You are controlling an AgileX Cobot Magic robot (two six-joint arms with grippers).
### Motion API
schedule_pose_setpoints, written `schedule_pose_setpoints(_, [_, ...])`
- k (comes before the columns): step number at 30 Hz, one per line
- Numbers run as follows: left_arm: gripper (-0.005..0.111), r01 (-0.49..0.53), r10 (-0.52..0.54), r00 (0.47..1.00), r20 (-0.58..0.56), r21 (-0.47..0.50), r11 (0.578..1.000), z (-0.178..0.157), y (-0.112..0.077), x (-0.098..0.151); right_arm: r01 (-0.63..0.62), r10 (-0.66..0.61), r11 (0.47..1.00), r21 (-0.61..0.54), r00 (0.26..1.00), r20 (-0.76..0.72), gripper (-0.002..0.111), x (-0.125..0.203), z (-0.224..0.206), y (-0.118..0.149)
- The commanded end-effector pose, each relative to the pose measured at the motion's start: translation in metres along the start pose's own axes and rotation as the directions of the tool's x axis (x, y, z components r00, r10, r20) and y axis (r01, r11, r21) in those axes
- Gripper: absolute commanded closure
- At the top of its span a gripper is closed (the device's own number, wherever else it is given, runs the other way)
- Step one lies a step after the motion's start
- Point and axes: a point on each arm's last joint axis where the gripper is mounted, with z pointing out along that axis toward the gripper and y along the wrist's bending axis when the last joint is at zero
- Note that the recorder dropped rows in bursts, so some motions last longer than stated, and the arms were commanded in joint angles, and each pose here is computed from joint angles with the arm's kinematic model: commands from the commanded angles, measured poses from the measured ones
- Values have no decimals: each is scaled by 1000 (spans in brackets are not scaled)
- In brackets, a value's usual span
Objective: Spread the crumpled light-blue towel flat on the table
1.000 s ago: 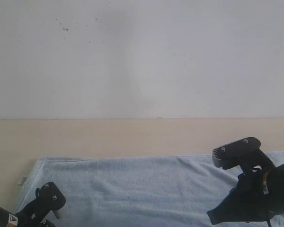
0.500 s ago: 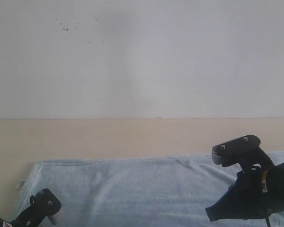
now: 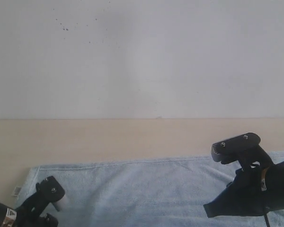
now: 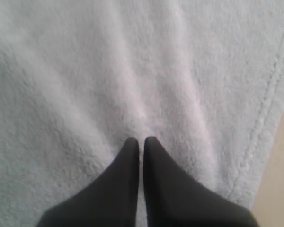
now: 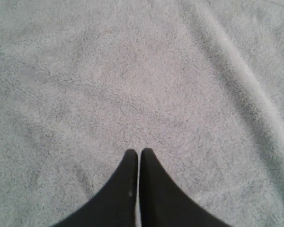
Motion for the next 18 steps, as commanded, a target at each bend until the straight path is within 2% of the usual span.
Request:
schedule_pose_setpoints(1, [103, -60, 64, 994, 88, -44, 997, -19, -3, -22, -9, 10, 1000, -15, 997, 77, 107, -8, -2, 1])
schedule_pose_setpoints(4, [103, -87, 107, 984, 143, -139, 986, -36, -3, -34, -32, 34, 999, -25, 993, 111, 107, -11, -2, 2])
schedule_pose_setpoints(6, [103, -32, 85, 978, 188, -266, 963, -49, 3, -40, -31, 34, 999, -27, 992, 120, 107, -12, -2, 2])
schedule_pose_setpoints(9, [103, 131, -4, 964, 264, -466, 875, -70, 16, -43, -20, 23, 999, -26, 992, 120, 107, -12, -2, 2])
schedule_pose_setpoints(11, [103, 249, -76, 949, 306, -579, 776, -84, 26, -40, 35, -32, 999, -17, 992, 123, 107, -12, -2, 1])
schedule_pose_setpoints(14, [103, 337, -142, 934, 326, -681, 650, -97, 33, -30, 37, -37, 999, 8, 992, 124, 107, -12, -2, -9])
schedule_pose_setpoints(16, [103, 351, -148, 930, 335, -702, 619, -104, 29, -22, -17, 13, 1000, 26, 991, 134, 107, -13, -8, -18])
schedule_pose_setpoints(18, [103, 370, -133, 919, 371, -698, 613, -115, 20, -16, -87, 79, 996, 36, 981, 178, 107, -18, -20, -26])
